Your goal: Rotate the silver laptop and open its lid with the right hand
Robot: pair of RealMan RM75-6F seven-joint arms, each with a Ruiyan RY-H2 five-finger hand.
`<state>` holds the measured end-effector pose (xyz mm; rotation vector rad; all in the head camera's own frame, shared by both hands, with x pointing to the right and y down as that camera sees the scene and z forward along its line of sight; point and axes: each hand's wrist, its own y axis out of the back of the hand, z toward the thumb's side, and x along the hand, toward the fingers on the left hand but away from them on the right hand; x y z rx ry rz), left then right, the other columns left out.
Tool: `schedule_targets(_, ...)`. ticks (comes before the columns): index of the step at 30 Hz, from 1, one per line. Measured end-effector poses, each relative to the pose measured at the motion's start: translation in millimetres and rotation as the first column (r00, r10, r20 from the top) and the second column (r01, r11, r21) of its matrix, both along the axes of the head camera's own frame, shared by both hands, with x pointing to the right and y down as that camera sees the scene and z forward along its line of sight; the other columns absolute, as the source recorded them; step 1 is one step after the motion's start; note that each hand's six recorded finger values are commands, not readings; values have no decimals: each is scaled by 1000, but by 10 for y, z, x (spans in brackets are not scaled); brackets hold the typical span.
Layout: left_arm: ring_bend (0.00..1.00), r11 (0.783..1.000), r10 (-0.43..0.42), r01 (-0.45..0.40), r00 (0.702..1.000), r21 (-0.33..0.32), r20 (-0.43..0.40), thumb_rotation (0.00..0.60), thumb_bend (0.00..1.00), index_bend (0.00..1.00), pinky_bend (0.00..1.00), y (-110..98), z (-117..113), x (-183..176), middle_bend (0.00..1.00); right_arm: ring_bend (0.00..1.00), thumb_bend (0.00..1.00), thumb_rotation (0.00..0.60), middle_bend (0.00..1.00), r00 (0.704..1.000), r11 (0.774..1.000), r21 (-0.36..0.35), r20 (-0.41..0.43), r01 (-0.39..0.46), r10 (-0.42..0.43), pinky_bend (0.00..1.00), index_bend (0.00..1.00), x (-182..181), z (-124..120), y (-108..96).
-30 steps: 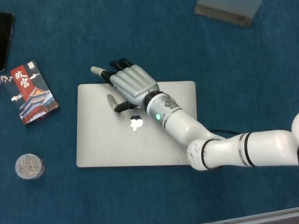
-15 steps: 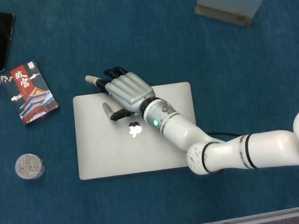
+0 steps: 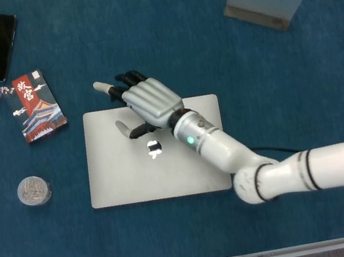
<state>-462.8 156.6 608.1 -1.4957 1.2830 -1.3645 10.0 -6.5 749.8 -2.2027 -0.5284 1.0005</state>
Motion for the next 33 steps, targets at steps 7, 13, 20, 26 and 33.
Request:
schedule_targets(7, 47, 1000, 16, -16, 1000, 4, 3, 600, 318, 48, 0, -42, -8, 66, 69, 0, 164, 430, 216, 995, 993, 76, 35, 87, -90, 32, 0, 216, -209, 168)
schedule_targets(13, 48, 999, 31, -31, 999, 6, 11, 600, 318, 48, 0, -82, -26, 114, 69, 0, 95, 469, 194, 986, 982, 107, 39, 157, -162, 32, 0, 365, -293, 344)
schedule_targets(20, 47, 1000, 31, -31, 999, 5, 22, 600, 318, 47, 0, -98, -50, 115, 69, 0, 92, 503, 163, 967, 961, 126, 39, 245, -252, 32, 0, 369, -333, 579)
schedule_targets(26, 48, 999, 33, -33, 999, 9, 28, 600, 318, 47, 0, -88, -76, 126, 69, 0, 95, 508, 156, 937, 924, 175, 25, 340, -350, 32, 0, 244, -349, 842)
schedule_targets(33, 48, 999, 31, -31, 999, 9, 30, 600, 319, 48, 0, -54, -102, 107, 69, 0, 110, 510, 147, 915, 894, 218, 8, 393, -404, 32, 0, 101, -334, 1053)
